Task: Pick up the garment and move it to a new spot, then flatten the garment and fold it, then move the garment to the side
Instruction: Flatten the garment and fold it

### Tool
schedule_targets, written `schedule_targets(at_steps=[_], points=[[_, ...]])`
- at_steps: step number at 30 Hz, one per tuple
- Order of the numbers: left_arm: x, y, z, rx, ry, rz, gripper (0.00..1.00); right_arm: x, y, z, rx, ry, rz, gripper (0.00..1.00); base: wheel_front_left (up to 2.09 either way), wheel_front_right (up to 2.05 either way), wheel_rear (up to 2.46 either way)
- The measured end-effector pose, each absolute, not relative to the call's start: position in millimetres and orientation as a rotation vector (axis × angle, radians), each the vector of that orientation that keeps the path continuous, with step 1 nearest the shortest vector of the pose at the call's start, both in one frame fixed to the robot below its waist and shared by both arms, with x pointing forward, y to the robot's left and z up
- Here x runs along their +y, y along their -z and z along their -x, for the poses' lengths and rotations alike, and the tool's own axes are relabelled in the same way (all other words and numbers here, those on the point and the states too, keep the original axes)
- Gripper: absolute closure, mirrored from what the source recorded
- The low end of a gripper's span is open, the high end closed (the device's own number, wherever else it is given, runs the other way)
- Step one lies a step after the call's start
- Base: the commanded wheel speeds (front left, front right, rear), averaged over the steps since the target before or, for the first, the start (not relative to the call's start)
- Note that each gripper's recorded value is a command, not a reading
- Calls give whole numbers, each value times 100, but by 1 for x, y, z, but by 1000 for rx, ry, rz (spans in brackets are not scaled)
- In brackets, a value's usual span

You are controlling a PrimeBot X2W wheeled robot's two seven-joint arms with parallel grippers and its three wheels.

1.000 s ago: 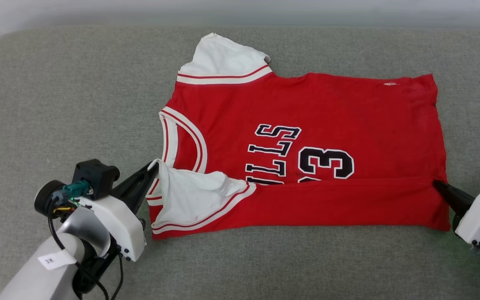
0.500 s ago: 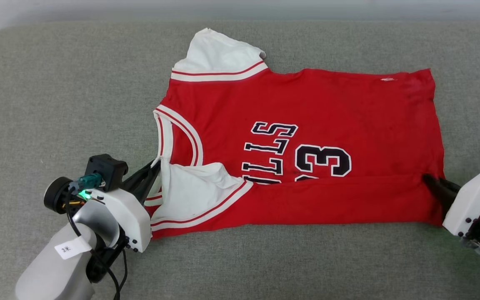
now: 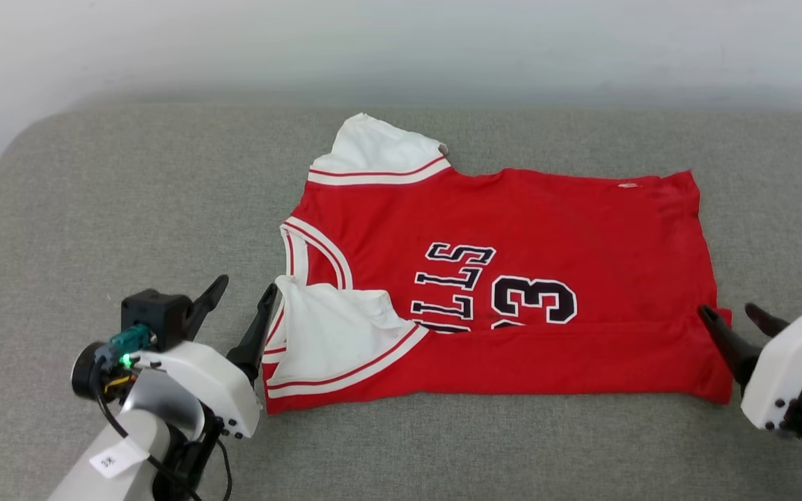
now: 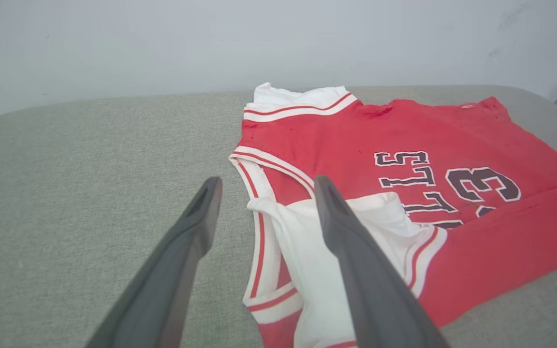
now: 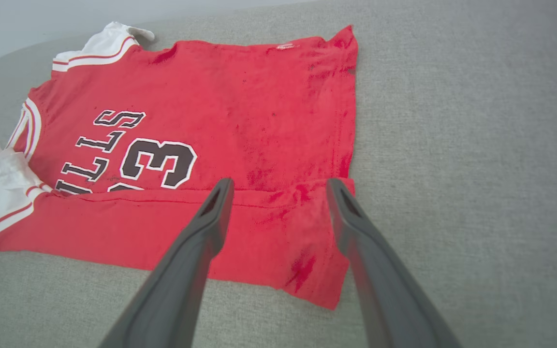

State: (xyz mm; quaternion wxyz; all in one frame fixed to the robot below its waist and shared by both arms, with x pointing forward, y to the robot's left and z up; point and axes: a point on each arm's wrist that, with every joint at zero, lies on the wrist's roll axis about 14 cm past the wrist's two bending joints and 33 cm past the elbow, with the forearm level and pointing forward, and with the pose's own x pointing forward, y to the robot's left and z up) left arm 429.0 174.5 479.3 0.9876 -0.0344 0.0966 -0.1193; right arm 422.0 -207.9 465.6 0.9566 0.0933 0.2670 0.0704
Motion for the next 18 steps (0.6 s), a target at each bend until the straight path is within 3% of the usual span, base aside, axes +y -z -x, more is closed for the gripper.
schedule_targets(at_steps=[8, 18], points=[[167, -479, -395, 251, 188, 158, 0, -215, -464, -393, 610, -86, -141, 0, 0, 0, 0], [163, -439, -368, 484, 185, 102, 0, -229, -451, -371, 732, -19, -48, 0, 0, 0, 0]])
